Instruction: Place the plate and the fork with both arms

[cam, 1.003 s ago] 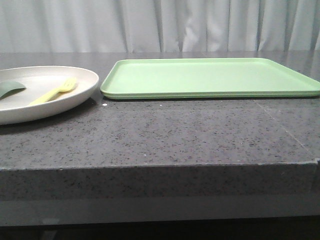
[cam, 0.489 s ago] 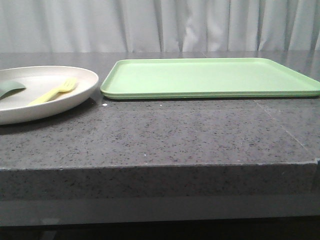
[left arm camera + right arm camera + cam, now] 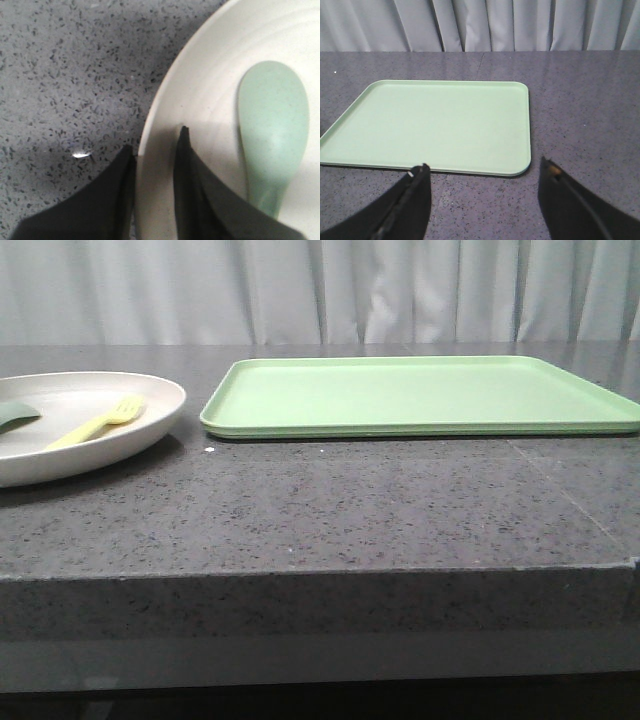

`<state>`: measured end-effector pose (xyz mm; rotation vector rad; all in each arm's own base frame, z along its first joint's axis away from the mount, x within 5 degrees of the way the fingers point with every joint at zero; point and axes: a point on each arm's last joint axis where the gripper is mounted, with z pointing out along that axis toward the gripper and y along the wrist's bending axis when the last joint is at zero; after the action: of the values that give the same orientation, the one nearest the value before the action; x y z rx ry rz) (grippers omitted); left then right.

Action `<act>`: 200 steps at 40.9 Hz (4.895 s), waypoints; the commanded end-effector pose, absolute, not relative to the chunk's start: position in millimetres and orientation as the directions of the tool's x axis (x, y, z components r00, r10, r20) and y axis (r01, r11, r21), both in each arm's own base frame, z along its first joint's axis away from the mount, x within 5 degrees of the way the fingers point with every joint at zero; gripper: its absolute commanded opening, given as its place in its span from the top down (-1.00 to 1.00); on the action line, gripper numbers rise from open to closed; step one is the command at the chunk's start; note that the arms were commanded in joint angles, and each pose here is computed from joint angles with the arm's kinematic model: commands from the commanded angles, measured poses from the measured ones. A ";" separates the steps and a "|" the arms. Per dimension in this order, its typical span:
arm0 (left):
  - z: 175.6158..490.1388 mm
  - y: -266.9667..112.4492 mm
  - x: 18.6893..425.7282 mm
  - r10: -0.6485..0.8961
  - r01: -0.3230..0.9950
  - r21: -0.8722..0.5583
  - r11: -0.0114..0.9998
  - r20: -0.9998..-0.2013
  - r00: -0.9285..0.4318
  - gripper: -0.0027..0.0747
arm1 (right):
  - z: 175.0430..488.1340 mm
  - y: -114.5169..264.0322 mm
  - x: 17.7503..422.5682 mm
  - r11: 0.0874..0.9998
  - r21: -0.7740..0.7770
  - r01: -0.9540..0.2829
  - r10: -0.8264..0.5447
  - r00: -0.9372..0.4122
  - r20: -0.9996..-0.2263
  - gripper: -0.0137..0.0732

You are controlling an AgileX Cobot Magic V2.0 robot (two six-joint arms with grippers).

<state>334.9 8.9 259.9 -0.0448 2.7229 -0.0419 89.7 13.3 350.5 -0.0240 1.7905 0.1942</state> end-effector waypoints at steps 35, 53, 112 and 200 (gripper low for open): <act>296.3 7.1 338.5 -0.057 -0.025 -0.072 0.997 -0.493 -0.868 0.98 | 368.2 12.1 91.0 0.986 0.117 -0.118 0.102 -0.126 -0.987 -0.45; 303.1 46.5 335.8 -0.211 -0.078 -0.273 0.959 -0.499 -0.840 0.98 | 368.2 12.1 91.0 0.986 0.117 -0.118 0.102 -0.126 -0.987 -0.45; 372.7 -78.8 382.2 -0.240 0.130 -0.560 0.818 -0.538 -0.808 0.98 | 367.4 12.1 91.0 0.986 0.117 -0.118 0.101 -0.132 -0.986 -0.45; 296.7 -228.3 426.4 -0.268 0.144 -0.623 0.769 -0.519 -0.812 0.97 | 367.1 12.2 91.0 0.986 0.117 -0.119 0.101 -0.135 -0.986 -0.45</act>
<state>431.1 -225.2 250.6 -0.0689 2.5129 -0.8035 89.6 13.4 349.9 -0.0250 1.7968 0.1948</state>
